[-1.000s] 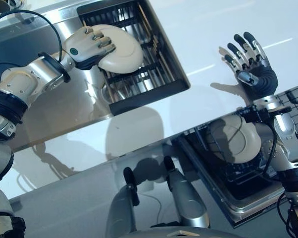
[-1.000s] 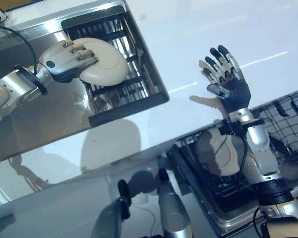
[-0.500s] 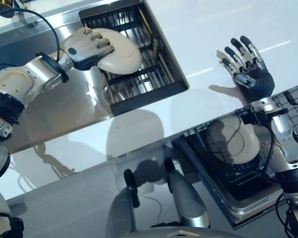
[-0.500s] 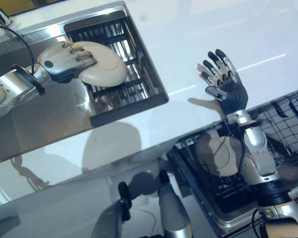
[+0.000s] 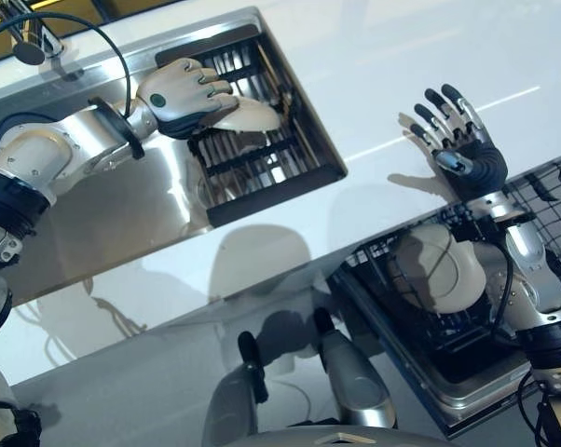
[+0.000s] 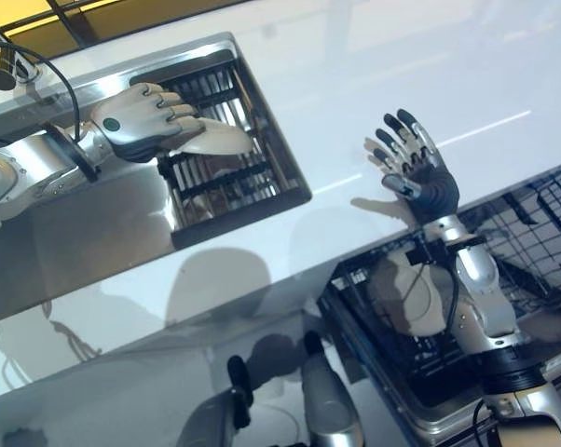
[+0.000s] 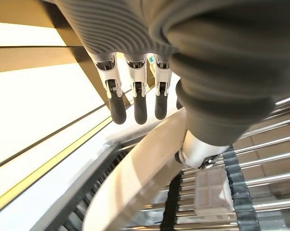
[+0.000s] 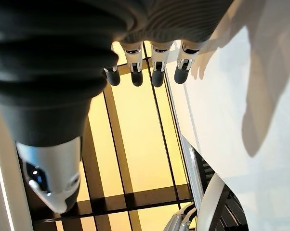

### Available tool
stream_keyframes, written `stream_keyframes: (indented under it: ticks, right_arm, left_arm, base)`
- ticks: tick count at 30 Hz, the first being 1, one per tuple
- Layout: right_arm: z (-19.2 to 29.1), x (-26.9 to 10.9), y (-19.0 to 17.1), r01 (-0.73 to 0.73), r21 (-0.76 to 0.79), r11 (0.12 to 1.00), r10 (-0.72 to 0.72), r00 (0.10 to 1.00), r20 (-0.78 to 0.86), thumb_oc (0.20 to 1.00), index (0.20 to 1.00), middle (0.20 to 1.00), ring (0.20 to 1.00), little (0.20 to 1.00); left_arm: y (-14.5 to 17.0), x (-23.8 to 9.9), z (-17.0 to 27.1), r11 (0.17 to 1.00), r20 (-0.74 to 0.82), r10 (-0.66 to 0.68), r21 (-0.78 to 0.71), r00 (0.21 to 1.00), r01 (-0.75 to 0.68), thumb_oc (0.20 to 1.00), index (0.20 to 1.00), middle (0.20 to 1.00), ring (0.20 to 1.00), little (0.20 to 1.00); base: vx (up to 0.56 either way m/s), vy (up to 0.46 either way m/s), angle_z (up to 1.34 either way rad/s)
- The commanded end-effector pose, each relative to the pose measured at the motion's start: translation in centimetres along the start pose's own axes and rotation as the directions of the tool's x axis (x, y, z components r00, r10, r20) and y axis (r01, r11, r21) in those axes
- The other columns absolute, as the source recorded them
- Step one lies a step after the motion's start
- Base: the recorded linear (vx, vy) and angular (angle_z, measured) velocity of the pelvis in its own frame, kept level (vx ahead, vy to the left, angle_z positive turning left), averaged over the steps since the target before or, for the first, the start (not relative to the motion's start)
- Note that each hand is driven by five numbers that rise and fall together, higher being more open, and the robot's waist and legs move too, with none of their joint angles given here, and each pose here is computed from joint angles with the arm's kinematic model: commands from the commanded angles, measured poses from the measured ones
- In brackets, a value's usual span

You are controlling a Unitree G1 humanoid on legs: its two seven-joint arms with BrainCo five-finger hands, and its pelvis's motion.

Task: Pick up plates and place into dishwasher.

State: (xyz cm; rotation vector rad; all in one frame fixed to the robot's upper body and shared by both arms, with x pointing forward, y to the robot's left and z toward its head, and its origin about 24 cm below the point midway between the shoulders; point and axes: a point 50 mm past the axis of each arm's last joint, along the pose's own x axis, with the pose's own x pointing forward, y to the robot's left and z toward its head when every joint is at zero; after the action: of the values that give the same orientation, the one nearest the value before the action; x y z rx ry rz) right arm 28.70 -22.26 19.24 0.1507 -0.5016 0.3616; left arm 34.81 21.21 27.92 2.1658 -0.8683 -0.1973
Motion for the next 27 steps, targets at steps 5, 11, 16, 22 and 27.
stream_keyframes:
  ticks: [5, 11, 16, 22, 27]
  right_arm:
    - [1.4, -0.3, -0.5, 0.005, 0.018, 1.0, -0.006, 0.997, 0.075, 1.0, 1.0, 1.0, 1.0, 1.0]
    - [1.4, -0.3, -0.4, 0.005, 0.015, 1.0, -0.006, 0.997, 0.078, 1.0, 1.0, 1.0, 1.0, 1.0]
    - [1.5, 0.1, -0.3, 0.006, 0.014, 1.0, -0.008, 0.996, 0.091, 1.0, 1.0, 1.0, 1.0, 1.0]
    - [1.7, 0.8, 0.0, 0.007, 0.016, 1.0, -0.009, 0.993, 0.116, 1.0, 1.0, 1.0, 1.0, 1.0]
    - [1.8, 1.0, 0.3, 0.001, 0.02, 1.0, -0.003, 0.993, 0.122, 1.0, 1.0, 1.0, 1.0, 1.0]
  left_arm:
    - [1.9, -0.8, -2.2, 0.994, -0.136, 0.094, -0.047, 0.986, -0.101, 0.2, 0.2, 0.2, 0.2, 0.2]
    - [1.3, -1.1, -2.7, 0.99, -0.206, 0.128, -0.039, 0.97, -0.138, 0.875, 0.875, 0.875, 0.875, 0.875]
    - [0.1, -1.3, -3.2, 0.989, -0.302, 0.123, -0.045, 0.945, -0.143, 1.0, 1.0, 1.0, 1.0, 1.0]
    - [-1.7, -0.9, -2.8, 0.987, -0.355, 0.102, -0.078, 0.929, -0.138, 1.0, 1.0, 1.0, 1.0, 1.0]
    - [-2.4, -0.9, -2.3, 0.992, -0.314, 0.084, -0.061, 0.946, -0.108, 1.0, 1.0, 1.0, 1.0, 1.0]
  base:
    - [0.01, 0.0, 0.0]
    - [0.0, 0.0, 0.0]
    - [-0.02, 0.001, 0.0]
    - [-0.06, -0.016, 0.0]
    - [-0.02, -0.014, 0.0]
